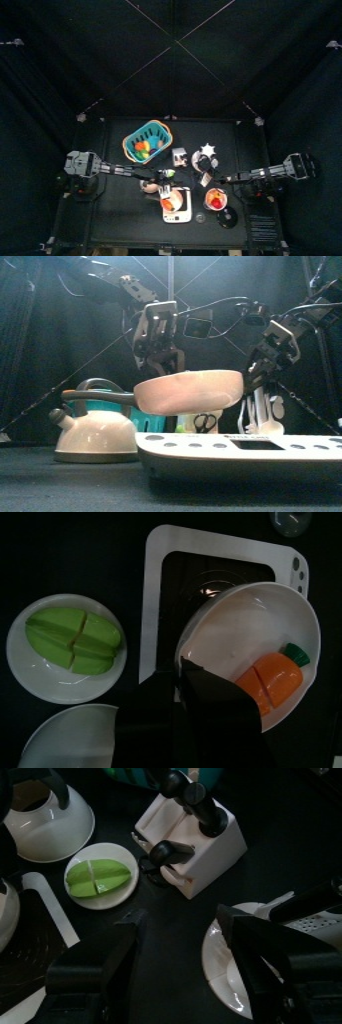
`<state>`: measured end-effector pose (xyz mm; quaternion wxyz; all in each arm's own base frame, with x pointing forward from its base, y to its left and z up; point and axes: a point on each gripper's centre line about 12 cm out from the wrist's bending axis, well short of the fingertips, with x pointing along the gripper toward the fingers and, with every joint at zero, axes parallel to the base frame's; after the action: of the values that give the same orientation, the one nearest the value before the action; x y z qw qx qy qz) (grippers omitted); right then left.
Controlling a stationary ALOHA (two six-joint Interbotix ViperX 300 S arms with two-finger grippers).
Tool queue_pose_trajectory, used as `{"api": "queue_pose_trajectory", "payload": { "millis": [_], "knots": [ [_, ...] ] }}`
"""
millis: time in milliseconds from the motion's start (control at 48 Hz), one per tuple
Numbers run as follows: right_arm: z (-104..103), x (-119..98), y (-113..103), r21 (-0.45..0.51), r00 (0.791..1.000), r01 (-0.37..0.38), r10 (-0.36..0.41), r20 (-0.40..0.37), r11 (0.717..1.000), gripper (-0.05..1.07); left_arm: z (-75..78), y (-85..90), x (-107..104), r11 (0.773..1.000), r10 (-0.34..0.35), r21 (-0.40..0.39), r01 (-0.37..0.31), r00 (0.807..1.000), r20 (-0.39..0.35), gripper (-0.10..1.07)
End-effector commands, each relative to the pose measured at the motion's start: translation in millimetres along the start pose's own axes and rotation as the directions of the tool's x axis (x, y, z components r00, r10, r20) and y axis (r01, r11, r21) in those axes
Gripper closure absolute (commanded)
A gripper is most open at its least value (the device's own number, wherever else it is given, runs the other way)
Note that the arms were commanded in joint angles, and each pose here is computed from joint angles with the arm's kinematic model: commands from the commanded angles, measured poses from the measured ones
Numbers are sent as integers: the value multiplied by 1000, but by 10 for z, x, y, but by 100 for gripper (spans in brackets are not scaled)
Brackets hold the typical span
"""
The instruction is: Place pan left of stove
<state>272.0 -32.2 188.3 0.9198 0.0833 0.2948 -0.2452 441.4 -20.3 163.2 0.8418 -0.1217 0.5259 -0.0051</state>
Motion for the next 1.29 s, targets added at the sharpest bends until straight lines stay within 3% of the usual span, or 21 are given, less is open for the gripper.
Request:
{"api": "queue_pose_trajectory", "payload": {
  "millis": [0, 354, 792, 1042, 1271],
  "knots": [
    [60, -21, 6, 10, 1000, -4, 4, 17, 1000, 12, 143, -45, -202, 1000, -12, 4, 12, 998, 60, 56],
    [46, -12, 10, 8, 1000, -3, 3, 13, 1000, 12, -6, -107, -202, 999, -33, -13, 33, 999, 23, 56],
    [44, 4, 12, 7, 1000, -1, 1, 9, 1000, 12, -457, -179, -319, 990, -87, -114, 83, 996, -33, 57],
    [47, 12, 18, 6, 1000, 0, 0, 8, 1000, 12, -755, -157, -454, 984, -78, -164, 68, 995, -56, 57],
    [51, 30, 15, 9, 1000, 5, -5, 5, 1000, 12, -1031, -113, -423, 985, -69, -168, 50, 992, -106, 57]
  ]
}}
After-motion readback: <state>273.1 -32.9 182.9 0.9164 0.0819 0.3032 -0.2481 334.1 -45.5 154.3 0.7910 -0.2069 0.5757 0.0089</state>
